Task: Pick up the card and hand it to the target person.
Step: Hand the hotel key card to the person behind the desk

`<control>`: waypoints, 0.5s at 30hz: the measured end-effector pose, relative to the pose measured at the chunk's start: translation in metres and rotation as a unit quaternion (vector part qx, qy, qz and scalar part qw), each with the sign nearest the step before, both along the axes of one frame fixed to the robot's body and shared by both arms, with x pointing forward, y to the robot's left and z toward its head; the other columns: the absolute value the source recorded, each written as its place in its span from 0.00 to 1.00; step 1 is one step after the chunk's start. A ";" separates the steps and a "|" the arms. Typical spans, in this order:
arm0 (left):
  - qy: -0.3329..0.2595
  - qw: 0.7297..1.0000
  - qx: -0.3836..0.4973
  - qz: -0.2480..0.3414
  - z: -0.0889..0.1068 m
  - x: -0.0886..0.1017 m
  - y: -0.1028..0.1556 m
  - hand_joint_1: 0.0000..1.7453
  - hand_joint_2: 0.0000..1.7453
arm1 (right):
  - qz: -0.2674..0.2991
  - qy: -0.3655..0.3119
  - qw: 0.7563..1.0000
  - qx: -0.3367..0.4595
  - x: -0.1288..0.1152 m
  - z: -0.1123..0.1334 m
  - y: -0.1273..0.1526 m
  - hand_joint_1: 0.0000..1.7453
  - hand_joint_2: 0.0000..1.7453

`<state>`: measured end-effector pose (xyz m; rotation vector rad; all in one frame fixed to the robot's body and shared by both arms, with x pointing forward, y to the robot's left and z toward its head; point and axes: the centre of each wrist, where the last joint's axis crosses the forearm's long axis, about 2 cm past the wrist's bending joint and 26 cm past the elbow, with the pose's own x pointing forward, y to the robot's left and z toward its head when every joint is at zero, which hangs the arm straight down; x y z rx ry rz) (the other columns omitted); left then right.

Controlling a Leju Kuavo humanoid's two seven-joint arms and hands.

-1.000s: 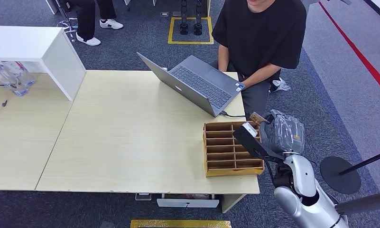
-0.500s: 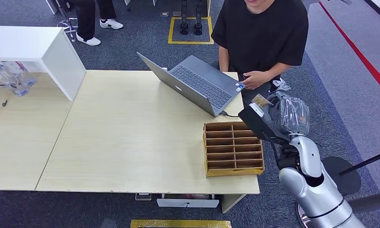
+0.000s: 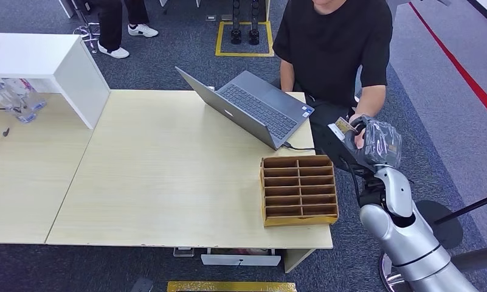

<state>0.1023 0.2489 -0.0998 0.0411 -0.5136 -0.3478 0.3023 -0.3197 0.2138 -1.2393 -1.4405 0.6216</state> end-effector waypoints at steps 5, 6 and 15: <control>-0.002 1.000 0.001 -0.004 0.000 0.002 -0.001 0.00 0.00 | -0.015 -0.003 1.000 0.000 0.003 -0.007 -0.006 0.77 1.00; -0.002 1.000 0.001 -0.005 0.000 0.002 -0.001 0.00 0.00 | -0.017 -0.004 1.000 -0.003 0.003 -0.008 -0.006 0.77 1.00; -0.002 1.000 0.002 -0.009 0.001 0.003 -0.001 0.00 0.00 | -0.032 0.004 0.998 -0.047 0.005 -0.016 -0.012 0.00 1.00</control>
